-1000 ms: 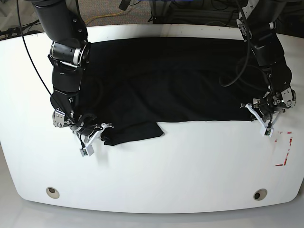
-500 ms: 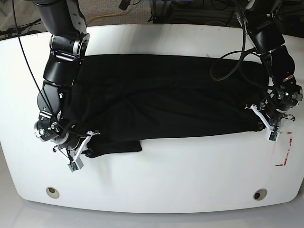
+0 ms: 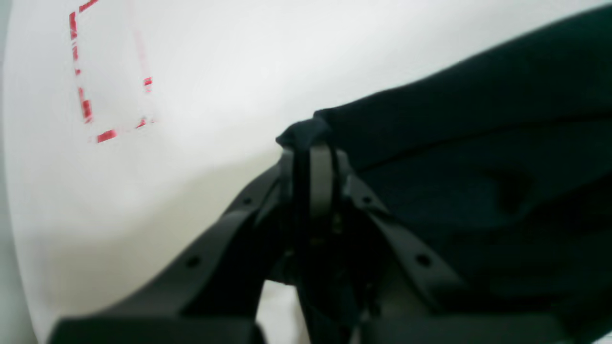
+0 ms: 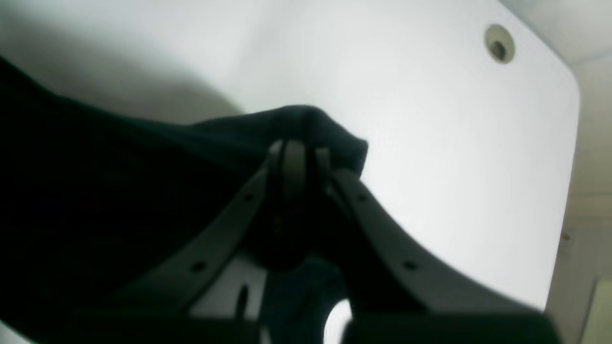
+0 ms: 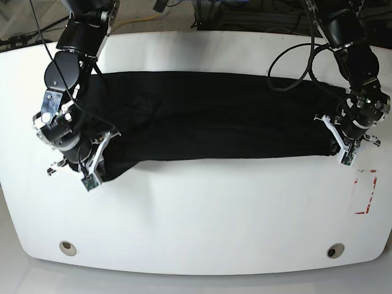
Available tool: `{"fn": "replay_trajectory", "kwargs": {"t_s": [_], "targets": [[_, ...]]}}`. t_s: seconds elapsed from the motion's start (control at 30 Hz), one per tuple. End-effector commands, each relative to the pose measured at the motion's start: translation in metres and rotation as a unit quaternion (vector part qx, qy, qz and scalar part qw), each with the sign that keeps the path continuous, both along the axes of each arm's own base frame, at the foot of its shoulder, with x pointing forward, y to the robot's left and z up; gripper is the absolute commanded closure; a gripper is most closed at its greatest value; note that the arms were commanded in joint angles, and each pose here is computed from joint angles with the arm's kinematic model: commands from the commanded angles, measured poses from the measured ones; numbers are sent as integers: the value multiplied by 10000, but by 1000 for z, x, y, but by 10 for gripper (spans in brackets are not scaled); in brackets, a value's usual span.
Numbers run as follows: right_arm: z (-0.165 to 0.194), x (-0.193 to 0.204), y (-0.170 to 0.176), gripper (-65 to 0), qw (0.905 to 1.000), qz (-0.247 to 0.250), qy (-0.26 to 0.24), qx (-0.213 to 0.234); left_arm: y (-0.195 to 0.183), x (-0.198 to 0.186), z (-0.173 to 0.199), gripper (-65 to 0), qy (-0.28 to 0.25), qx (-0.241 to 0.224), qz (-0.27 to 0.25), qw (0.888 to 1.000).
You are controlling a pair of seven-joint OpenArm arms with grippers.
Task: Fold the T-shirt properly
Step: 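Lift the hem with both grippers and fold it over toward the collar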
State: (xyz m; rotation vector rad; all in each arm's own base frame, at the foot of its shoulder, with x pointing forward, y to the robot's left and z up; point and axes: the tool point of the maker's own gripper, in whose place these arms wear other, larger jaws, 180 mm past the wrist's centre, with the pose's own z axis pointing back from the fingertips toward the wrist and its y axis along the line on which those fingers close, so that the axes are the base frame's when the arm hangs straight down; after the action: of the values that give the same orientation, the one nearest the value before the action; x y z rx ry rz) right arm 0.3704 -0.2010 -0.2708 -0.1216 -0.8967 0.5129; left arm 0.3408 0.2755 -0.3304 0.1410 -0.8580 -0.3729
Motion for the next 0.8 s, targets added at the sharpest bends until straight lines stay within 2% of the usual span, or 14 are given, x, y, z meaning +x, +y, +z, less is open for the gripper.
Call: {"fn": "replay_trajectory", "kwargs": {"t_s": [0.0,0.1,0.23,0.37,0.53,0.6,0.67,0.77], "targets": [[6,-24,5,0,9997,25,-156,-159,4,-9,14,0,-179,237,-48,9995],[-16,-52,-3,0,9997,-215,147,-37,2,-25,6,0,-31,315,-95,9995],[-39,-86,-21,0,9947,-766,409,550,4,-49,-11,0,282,374,-112,9988],[-54,-114,-22,-3,9891,-855,627,1019,4,-71,-27,-1,569,396,-128,9975],[-79,-138,-15,-100,9813,-936,1028,1330,4,-85,-38,-4,782,415,-144,9960],[-94,-143,-18,-160,9766,-1067,1228,1406,5,-88,-41,-11,844,408,-143,9955],[-104,-147,-25,-208,9727,-1228,1329,1454,5,-89,-43,-61,870,394,-134,9953],[-116,-153,-38,-320,9667,-1474,1375,1573,7,-94,-51,-276,999,356,-104,9943]]}}
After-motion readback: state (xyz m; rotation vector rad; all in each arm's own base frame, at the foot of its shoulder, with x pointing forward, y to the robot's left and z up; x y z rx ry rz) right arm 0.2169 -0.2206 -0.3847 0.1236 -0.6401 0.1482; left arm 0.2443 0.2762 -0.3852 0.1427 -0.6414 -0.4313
